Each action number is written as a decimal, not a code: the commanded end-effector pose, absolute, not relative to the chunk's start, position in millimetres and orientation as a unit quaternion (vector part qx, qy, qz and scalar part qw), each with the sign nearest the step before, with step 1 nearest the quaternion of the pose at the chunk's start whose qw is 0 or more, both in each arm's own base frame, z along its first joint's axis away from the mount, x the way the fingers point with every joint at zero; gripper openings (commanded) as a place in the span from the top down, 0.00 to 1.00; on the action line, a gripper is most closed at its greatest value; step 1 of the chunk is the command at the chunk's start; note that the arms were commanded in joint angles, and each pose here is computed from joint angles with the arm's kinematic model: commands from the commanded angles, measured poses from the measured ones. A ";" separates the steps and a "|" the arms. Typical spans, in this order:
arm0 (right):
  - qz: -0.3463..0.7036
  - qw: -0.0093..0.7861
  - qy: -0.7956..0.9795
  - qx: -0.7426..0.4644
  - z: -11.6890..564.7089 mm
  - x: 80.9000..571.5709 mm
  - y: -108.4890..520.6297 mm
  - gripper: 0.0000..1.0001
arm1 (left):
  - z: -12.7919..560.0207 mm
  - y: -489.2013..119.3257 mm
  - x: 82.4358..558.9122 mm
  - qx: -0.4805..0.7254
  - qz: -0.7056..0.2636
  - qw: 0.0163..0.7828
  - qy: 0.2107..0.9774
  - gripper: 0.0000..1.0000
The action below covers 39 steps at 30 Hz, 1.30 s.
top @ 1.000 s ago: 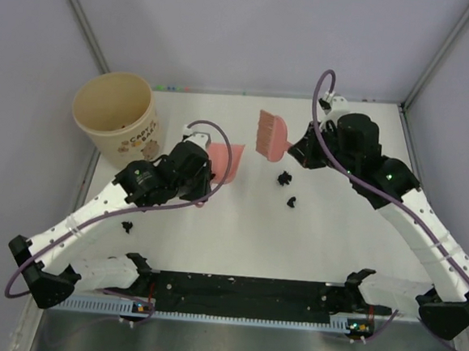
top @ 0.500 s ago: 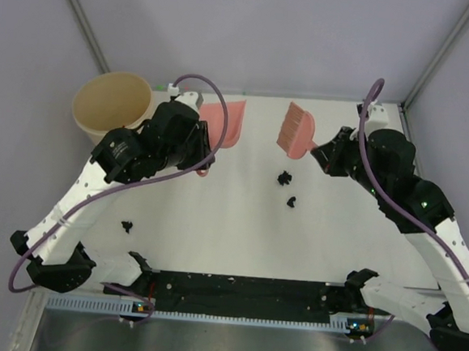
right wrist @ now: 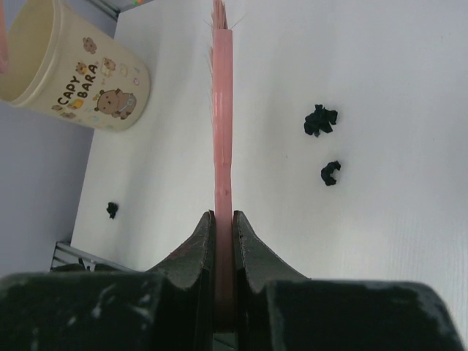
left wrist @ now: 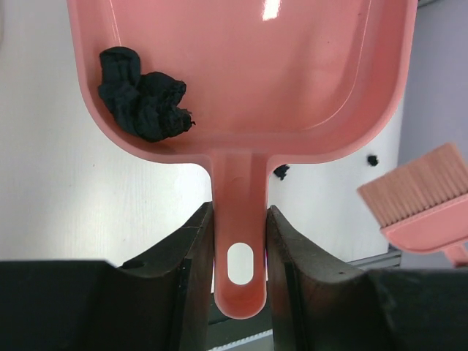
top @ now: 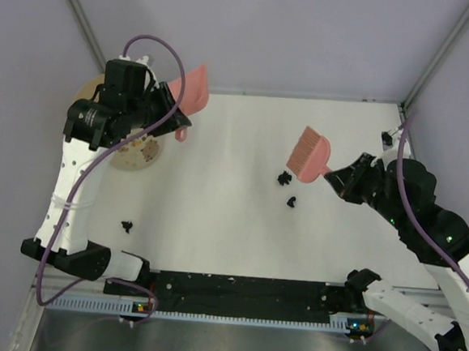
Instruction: Sweep away the paper scraps from the table
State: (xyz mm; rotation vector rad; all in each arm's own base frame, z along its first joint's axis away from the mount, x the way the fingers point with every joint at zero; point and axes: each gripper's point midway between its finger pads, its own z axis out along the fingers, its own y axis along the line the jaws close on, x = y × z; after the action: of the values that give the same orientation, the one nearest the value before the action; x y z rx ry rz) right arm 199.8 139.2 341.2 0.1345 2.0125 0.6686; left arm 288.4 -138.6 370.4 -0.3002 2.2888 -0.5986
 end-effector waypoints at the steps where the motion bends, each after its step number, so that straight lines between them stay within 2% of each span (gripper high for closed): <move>1: 0.298 0.481 0.821 0.084 346.6 192.5 138.4 1.00 | 418.4 -141.5 304.0 -0.113 -0.313 0.401 0.854 1.00; 10: 0.309 0.449 0.834 0.081 335.7 193.1 151.5 1.00 | 441.5 -112.6 339.4 -0.169 -0.390 0.406 0.809 1.00; 16: 0.311 0.432 0.843 0.079 328.5 196.4 159.1 1.00 | 462.8 -75.7 366.0 -0.232 -0.481 0.399 0.745 1.00; 19: 0.311 0.427 0.846 0.076 326.7 199.1 163.2 1.00 | 475.0 -58.8 374.8 -0.251 -0.498 0.410 0.722 1.00; 31: 0.303 0.418 0.855 0.052 326.2 211.2 175.9 1.00 | 490.1 -23.6 387.2 -0.299 -0.547 0.408 0.667 1.00; 39: 0.306 0.414 0.856 0.044 329.0 213.7 181.1 1.00 | 511.8 -4.0 384.8 -0.311 -0.613 0.394 0.610 1.00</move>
State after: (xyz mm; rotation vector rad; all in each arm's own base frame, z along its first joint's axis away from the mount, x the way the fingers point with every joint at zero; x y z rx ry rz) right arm 211.1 174.6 293.8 0.1449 2.2526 0.6974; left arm 398.4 -4.2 471.2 -0.9017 1.6601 -1.4633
